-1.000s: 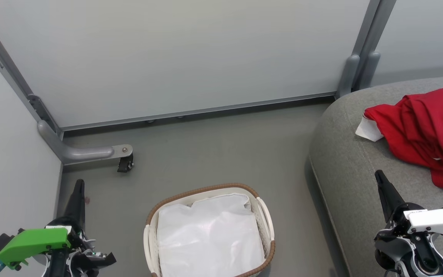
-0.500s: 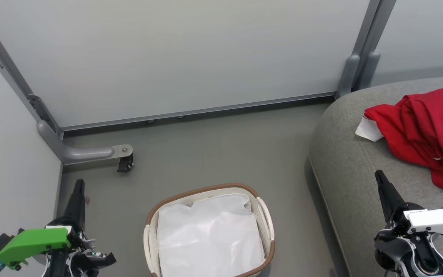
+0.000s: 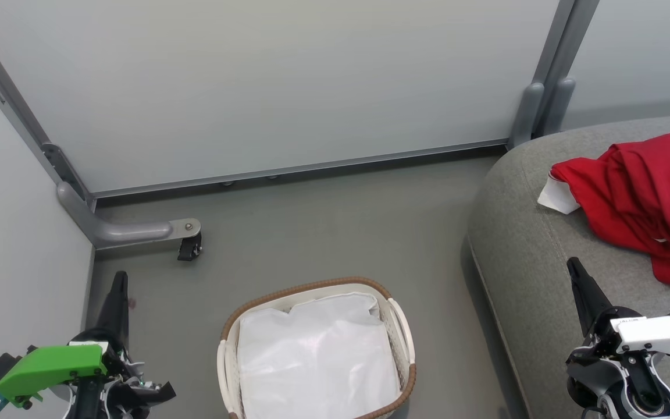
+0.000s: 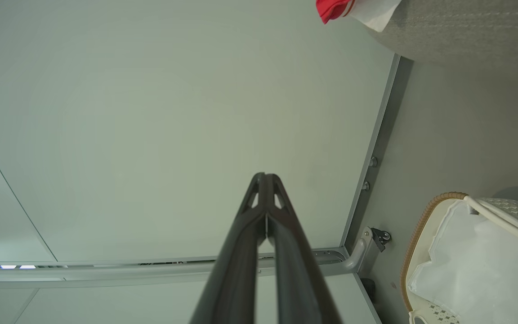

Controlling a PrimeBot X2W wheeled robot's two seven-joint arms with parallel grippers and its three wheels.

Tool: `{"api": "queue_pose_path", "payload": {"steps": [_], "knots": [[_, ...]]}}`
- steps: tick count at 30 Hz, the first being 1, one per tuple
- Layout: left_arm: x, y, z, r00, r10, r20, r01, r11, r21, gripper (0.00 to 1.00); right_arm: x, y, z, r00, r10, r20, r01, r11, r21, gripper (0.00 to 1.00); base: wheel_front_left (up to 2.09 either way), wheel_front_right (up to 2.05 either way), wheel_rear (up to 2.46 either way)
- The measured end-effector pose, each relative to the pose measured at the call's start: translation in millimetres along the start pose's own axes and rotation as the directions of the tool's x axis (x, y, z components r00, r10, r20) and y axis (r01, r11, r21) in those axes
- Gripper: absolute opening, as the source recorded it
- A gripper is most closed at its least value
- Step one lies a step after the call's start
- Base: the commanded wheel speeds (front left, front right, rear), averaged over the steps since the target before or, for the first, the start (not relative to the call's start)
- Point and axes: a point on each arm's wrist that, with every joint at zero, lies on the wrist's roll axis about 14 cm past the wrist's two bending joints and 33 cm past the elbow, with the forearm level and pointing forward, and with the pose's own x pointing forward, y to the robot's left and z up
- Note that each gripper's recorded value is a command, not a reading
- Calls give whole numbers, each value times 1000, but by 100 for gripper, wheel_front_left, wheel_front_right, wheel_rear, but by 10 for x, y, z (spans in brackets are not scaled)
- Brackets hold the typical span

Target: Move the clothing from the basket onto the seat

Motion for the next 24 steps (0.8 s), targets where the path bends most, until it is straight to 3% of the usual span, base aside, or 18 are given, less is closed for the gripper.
{"api": "queue_pose_path", "payload": {"steps": [24], "knots": [[0,0,0,1000,0,0,0,1000,0,0,0,0,0,1000,0,0,0,1000,0,0,0,0,0]]}}
